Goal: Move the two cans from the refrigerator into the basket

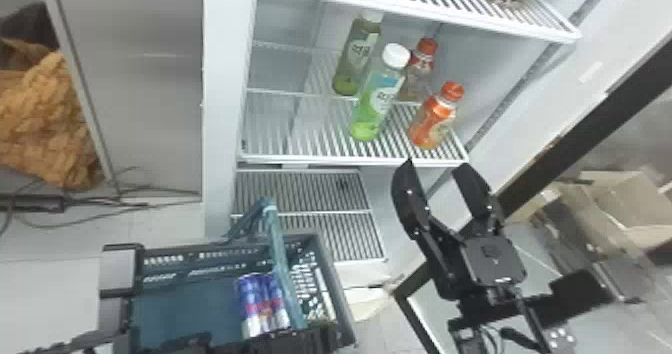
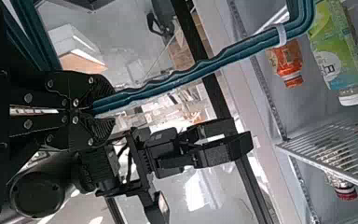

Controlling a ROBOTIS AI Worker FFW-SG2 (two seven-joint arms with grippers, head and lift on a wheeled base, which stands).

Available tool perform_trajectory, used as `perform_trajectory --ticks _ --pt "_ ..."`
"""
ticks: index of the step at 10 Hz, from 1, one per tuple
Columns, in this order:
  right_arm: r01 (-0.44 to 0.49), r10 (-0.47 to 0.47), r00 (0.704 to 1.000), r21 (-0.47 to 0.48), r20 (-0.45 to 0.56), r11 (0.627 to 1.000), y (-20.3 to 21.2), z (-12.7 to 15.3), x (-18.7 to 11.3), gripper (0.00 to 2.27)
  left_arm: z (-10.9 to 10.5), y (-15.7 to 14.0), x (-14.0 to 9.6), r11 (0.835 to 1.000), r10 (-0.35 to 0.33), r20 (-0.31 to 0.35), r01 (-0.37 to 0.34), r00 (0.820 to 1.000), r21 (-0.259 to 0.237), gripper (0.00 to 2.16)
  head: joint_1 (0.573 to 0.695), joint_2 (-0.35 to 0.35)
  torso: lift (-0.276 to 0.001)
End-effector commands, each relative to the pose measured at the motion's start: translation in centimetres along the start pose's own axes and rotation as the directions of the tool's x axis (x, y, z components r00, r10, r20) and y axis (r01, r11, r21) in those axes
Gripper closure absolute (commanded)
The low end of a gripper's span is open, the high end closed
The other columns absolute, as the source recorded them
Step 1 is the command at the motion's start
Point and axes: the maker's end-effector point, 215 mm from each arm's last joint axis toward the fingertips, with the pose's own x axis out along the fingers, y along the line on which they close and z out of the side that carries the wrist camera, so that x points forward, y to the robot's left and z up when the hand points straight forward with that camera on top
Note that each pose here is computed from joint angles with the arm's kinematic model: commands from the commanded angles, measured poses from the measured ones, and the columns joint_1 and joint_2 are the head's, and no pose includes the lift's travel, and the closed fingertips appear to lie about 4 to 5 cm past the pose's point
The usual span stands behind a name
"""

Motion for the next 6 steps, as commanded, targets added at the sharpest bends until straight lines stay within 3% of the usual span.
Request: perform_trajectory --ticks 1,6 --pt "-0.001 0.001 1.000 -0.001 0.004 1.000 0.02 0.18 0.02 0.24 -0.03 0.02 0.00 1.000 0.001 0.000 -0.001 1.000 -0.001 1.22 0.695 -0.350 -0.276" --pt "-0.002 0.002 1.000 0.002 0.016 1.000 0.09 0.53 0.08 0.24 0.07 -0.03 0.01 1.000 -0.001 0.000 0.001 1.000 0.002 1.22 0.695 -0.350 -0.276"
